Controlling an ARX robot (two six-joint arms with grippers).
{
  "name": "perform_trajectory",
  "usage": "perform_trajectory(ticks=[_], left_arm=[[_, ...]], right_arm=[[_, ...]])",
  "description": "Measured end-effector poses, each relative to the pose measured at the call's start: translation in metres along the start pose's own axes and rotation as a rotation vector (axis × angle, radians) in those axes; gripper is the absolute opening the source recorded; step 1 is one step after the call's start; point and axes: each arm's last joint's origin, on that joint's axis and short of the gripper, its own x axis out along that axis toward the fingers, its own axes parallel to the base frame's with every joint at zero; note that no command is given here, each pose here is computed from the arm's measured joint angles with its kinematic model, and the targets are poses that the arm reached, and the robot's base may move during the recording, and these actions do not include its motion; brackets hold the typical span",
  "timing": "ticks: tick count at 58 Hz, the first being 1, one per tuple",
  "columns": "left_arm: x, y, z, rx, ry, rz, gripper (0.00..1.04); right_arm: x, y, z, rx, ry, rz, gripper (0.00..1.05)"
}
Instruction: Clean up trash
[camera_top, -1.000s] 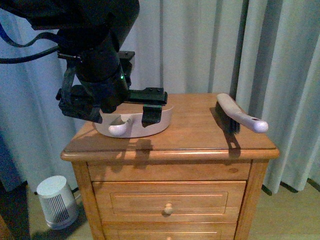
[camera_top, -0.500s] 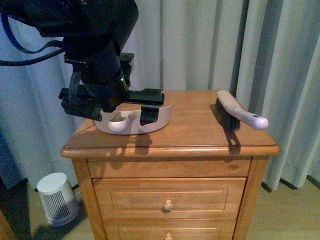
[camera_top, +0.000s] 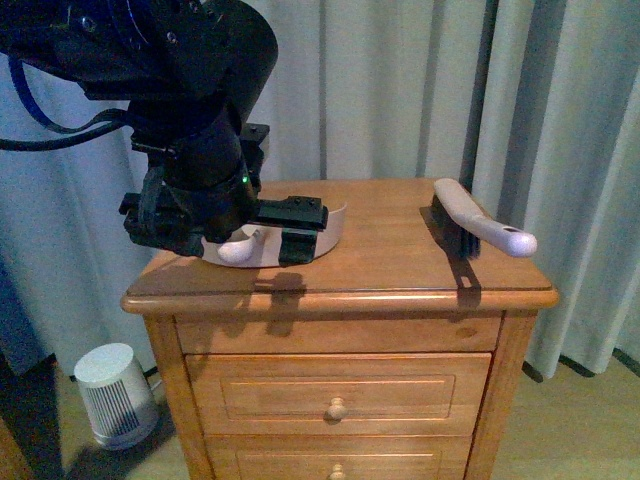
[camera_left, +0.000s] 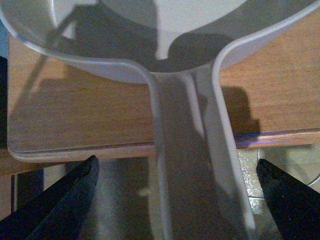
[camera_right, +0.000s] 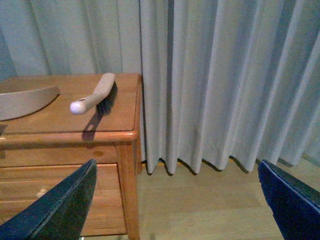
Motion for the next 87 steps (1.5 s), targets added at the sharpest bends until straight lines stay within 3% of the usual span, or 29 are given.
perform_trajectory(ticks=[3, 15, 25, 45, 62, 71, 87], left_arm=[[0.0, 0.0, 0.0, 0.004, -0.001, 0.003, 0.94], [0.0, 0.001, 0.0, 0.007, -0.002, 0.006, 0.53], [0.001, 0.002, 0.0, 0.01, -0.013, 0.009, 0.28], [-0.009, 0.008, -0.004, 0.014, -0.075, 0.002, 0.27], [-0.118, 0.04, -0.001, 0.024, -0.599, -0.123, 0.27], [-0.173, 0.064, -0.024, 0.065, -0.78, -0.131, 0.27], [-0.232, 0.09, -0.089, 0.103, -0.897, -0.107, 0.27]], right_arm=[[0.0, 0.0, 0.0, 0.0, 0.0, 0.0, 0.97], [0.0, 0.0, 0.0, 0.0, 0.0, 0.0, 0.97], [0.0, 0.0, 0.0, 0.0, 0.0, 0.0, 0.97], [0.0, 0.0, 0.0, 0.0, 0.0, 0.0, 0.97], [0.0, 0.0, 0.0, 0.0, 0.0, 0.0, 0.97], [0.0, 0.0, 0.0, 0.0, 0.0, 0.0, 0.97], [0.0, 0.0, 0.0, 0.0, 0.0, 0.0, 0.97]])
